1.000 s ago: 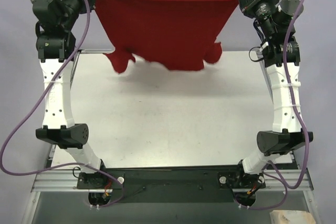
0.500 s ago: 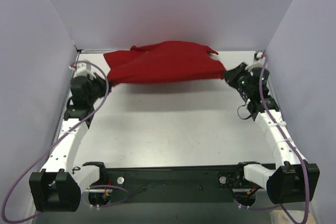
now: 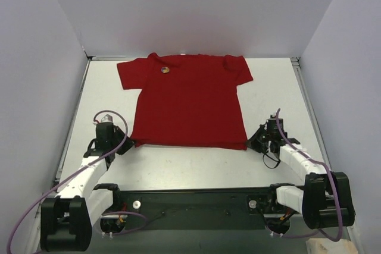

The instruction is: Pin the brooch onto the clothing

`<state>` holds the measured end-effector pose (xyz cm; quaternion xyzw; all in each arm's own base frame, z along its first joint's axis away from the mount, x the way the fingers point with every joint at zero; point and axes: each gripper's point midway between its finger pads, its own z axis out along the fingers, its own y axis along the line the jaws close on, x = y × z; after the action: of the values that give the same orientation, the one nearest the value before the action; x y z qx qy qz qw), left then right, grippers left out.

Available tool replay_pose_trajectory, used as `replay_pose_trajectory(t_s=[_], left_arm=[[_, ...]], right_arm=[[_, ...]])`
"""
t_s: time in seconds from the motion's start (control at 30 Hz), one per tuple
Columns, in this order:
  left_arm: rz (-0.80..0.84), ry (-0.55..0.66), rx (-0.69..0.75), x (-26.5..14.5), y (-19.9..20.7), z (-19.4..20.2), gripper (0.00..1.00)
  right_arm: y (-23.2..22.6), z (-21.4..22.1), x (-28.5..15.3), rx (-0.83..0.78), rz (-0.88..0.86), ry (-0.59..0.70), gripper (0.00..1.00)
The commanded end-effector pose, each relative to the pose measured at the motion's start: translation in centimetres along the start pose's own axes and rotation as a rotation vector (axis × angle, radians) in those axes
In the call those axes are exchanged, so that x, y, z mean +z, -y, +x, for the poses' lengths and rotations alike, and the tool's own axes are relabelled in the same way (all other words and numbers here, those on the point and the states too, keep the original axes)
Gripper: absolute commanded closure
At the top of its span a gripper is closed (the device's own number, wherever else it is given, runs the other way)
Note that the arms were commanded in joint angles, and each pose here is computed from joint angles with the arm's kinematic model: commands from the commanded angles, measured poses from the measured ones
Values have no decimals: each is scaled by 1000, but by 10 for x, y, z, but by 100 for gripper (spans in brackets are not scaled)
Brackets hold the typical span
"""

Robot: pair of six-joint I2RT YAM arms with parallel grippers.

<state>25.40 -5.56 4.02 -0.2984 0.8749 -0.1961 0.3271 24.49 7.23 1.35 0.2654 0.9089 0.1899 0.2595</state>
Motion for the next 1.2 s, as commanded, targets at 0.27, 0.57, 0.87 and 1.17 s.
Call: replay_pose_trajectory(t_s=[0.27, 0.57, 0.87, 1.17], left_arm=[[-35, -64, -54, -29, -4, 27, 100], [-74, -90, -49, -49, 3, 49, 100], [-130, -82, -67, -61, -5, 63, 100], [-120, -66, -95, -76, -5, 68, 99]], right_arm=[[32, 32, -26, 8, 136, -101, 100], [34, 42, -53, 28, 146, -102, 100], [46, 67, -64, 67, 188, -165, 100], [44, 74, -74, 73, 186, -175, 99]])
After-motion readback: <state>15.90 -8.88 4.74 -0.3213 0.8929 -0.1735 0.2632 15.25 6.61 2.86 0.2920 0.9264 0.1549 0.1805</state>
